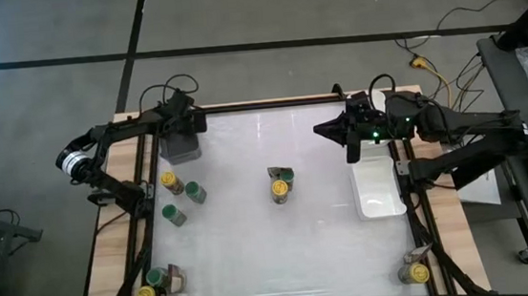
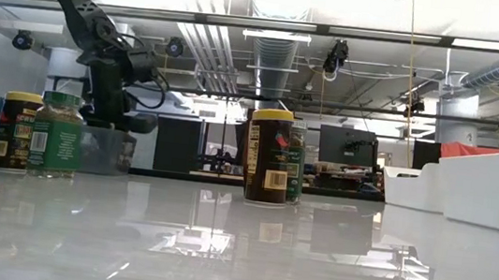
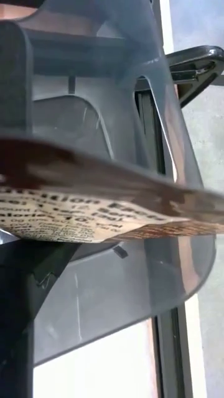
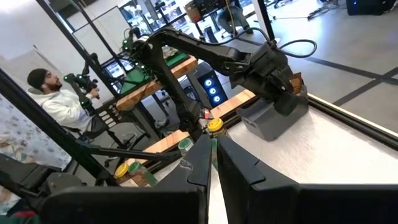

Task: Sort spices by type
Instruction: Put the orange seasoning bag into the black bin

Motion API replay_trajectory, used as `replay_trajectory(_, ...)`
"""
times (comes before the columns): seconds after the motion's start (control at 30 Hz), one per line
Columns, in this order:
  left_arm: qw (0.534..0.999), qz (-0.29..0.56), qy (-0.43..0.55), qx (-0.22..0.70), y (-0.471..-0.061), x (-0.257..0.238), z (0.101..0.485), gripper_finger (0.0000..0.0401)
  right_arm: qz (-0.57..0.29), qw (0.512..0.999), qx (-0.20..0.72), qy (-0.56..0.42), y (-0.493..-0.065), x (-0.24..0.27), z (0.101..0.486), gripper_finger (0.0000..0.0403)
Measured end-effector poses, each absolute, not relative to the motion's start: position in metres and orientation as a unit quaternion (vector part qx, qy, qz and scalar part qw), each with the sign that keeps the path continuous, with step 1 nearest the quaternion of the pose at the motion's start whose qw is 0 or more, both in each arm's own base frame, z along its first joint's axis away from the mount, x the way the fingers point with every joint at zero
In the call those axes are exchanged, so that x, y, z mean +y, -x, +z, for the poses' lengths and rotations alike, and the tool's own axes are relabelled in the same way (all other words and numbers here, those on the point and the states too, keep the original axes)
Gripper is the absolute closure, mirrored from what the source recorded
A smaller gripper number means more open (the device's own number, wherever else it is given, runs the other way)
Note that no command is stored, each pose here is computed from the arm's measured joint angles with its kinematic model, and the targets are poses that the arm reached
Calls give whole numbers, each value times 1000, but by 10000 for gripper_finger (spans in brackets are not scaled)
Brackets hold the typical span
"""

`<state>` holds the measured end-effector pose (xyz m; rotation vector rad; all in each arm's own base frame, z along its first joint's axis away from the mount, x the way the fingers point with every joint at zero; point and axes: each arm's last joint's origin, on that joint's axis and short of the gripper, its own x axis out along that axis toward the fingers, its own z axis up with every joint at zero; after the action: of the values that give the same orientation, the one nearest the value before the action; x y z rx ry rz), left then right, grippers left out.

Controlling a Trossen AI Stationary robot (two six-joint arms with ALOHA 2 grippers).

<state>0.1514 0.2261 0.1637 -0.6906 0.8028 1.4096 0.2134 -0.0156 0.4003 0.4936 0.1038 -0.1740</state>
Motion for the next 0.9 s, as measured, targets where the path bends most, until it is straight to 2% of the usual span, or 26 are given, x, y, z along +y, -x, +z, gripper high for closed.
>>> replay_trajectory(0.5, 609, 654, 328, 307, -151, 228, 162, 347, -86, 964, 51, -247, -213, -16, 400, 385)
replay_trajectory(0.9, 602, 662, 344, 285, -152, 228, 163, 292, -87, 962, 50, -252, -213, -16, 400, 385)
